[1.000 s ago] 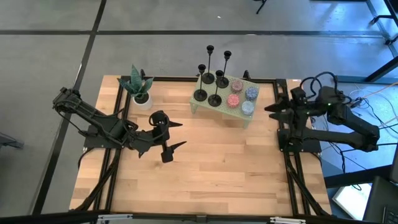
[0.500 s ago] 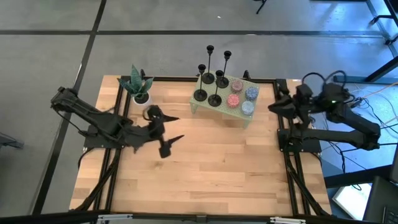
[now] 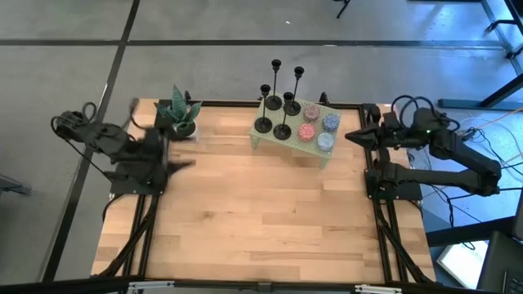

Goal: Pick & Place candle stick holders
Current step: Return to Home Position

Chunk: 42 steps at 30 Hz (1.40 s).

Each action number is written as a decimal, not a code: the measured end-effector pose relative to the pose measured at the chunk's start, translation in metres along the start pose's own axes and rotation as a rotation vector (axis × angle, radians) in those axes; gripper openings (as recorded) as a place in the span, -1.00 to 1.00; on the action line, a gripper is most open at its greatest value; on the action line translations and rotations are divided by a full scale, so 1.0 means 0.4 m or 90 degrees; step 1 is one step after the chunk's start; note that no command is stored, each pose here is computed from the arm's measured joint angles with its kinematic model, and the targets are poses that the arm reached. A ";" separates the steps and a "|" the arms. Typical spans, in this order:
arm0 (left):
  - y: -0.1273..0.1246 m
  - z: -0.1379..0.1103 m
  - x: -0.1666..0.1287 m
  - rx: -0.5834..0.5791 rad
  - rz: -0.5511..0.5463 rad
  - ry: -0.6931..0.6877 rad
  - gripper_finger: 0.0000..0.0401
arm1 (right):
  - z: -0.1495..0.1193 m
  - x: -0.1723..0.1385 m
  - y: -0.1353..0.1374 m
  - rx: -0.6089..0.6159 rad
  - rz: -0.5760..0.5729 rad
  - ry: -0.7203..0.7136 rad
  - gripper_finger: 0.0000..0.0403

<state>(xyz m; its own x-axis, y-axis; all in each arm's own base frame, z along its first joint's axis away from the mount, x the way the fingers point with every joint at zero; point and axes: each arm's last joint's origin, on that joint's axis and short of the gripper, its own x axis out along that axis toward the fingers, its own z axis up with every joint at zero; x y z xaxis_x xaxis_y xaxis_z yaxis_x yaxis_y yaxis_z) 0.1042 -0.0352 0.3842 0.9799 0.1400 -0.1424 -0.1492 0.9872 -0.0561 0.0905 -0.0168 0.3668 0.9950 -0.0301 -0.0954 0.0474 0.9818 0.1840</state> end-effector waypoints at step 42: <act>0.087 -0.253 -0.069 0.117 -0.084 -0.090 -0.38 | -0.270 0.086 -0.045 -0.032 0.193 -0.076 -0.91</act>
<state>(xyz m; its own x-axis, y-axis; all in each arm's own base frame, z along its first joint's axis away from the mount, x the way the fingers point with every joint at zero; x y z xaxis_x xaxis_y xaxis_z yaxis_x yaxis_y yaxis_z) 0.0587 -0.0123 0.2861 1.0000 0.0050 -0.0056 -0.0043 0.9931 0.1175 0.1143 -0.0151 0.2547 0.9666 0.2459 0.0721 -0.2538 0.9573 0.1381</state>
